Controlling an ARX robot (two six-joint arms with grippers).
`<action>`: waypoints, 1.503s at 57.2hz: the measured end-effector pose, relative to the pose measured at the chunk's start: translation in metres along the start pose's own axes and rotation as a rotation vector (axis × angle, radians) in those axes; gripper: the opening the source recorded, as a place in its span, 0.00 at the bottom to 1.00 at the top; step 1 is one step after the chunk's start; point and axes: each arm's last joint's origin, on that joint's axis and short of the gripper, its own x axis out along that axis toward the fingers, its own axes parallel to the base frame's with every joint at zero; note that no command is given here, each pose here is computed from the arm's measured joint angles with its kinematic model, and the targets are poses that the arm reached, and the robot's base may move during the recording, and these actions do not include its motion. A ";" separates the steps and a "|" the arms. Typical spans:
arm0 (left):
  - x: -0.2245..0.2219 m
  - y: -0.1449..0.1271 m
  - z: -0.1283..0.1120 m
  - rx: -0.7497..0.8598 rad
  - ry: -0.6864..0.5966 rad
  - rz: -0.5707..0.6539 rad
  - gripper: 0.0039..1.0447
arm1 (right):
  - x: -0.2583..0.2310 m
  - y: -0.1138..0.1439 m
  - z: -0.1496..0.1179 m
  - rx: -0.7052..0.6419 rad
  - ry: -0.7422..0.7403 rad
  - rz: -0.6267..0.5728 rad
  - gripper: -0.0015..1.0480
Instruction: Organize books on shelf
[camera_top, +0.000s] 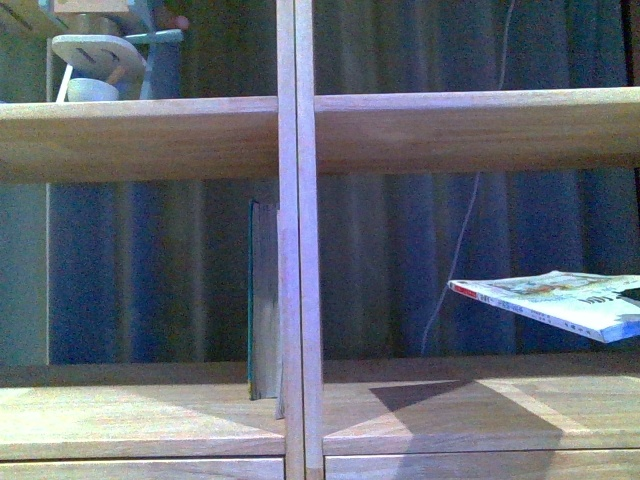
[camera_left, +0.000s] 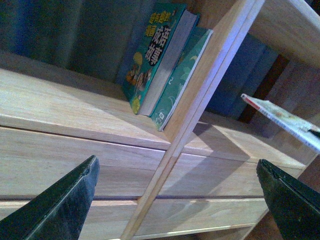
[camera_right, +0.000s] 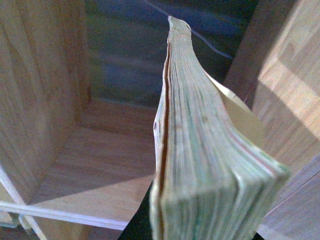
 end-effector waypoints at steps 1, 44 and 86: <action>0.004 0.002 0.003 -0.027 0.006 -0.006 0.93 | -0.001 -0.001 0.000 -0.002 0.003 -0.001 0.07; 0.162 -0.007 0.003 -0.717 0.292 -0.170 0.93 | -0.030 0.014 -0.034 -0.136 0.283 0.248 0.07; 0.200 -0.094 -0.006 -0.641 0.314 -0.417 0.93 | -0.038 0.049 -0.075 -0.184 0.511 0.504 0.07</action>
